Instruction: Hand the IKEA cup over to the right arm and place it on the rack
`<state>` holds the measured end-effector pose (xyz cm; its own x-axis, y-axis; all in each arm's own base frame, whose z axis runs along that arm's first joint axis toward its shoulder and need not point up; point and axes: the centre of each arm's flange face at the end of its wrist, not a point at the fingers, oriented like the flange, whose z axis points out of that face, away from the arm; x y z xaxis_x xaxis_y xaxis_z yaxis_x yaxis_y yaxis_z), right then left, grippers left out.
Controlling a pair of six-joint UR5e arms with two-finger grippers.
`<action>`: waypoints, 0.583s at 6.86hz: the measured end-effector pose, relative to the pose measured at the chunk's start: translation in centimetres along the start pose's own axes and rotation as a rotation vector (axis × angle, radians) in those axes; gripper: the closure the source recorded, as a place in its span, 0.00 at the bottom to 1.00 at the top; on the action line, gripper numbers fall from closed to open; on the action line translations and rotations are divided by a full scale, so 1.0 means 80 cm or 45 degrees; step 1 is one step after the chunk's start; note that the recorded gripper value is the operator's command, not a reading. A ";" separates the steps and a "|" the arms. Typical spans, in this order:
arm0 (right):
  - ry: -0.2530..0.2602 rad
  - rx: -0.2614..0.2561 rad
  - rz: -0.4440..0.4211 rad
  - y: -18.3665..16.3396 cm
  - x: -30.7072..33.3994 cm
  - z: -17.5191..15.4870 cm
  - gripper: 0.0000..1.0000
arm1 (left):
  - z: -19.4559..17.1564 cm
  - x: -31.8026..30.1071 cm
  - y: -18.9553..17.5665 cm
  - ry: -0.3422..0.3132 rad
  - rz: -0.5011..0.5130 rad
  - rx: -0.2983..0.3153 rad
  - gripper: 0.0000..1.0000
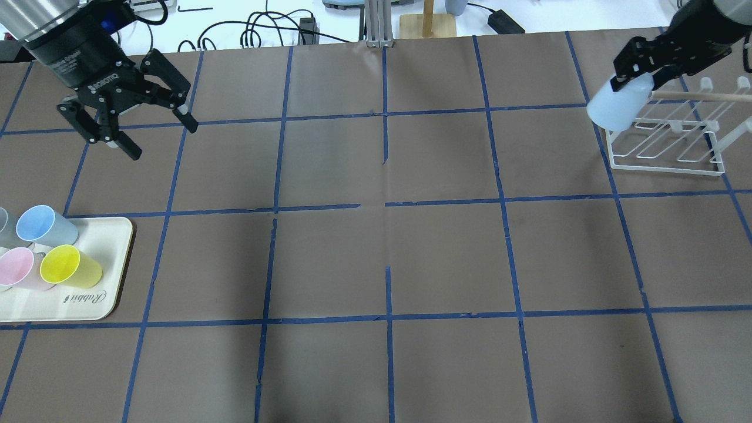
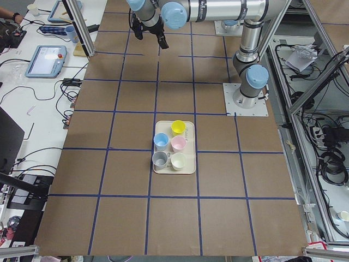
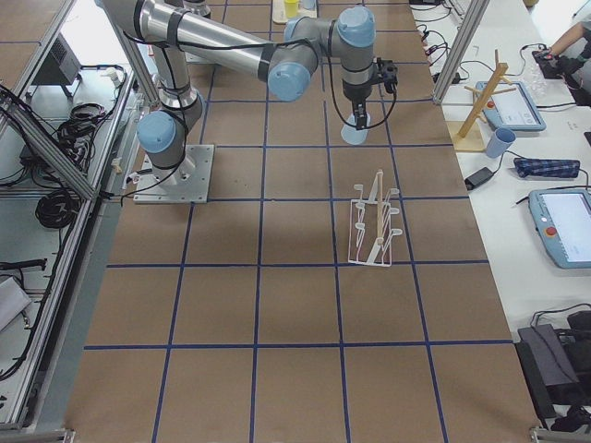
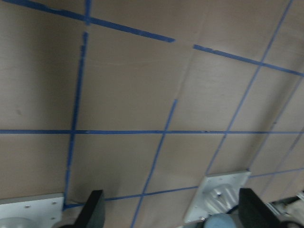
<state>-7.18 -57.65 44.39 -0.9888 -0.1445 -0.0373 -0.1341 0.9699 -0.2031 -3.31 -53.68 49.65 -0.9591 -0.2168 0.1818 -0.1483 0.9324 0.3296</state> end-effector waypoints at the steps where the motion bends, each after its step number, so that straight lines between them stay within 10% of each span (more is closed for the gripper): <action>1: 0.068 -0.004 -0.094 0.003 0.042 0.008 0.72 | -0.005 -0.001 0.009 -0.110 -0.009 0.058 0.00; 4: 0.095 -0.019 -0.194 0.006 0.084 0.039 0.72 | 0.059 0.039 0.018 -0.280 -0.027 0.258 0.00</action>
<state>-13.70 -58.73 41.01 -0.9590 -0.2757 0.0657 -0.2832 0.9408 -0.1863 -7.63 -51.61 46.36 -0.9813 -0.1894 -0.0354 -0.1925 0.9719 0.1354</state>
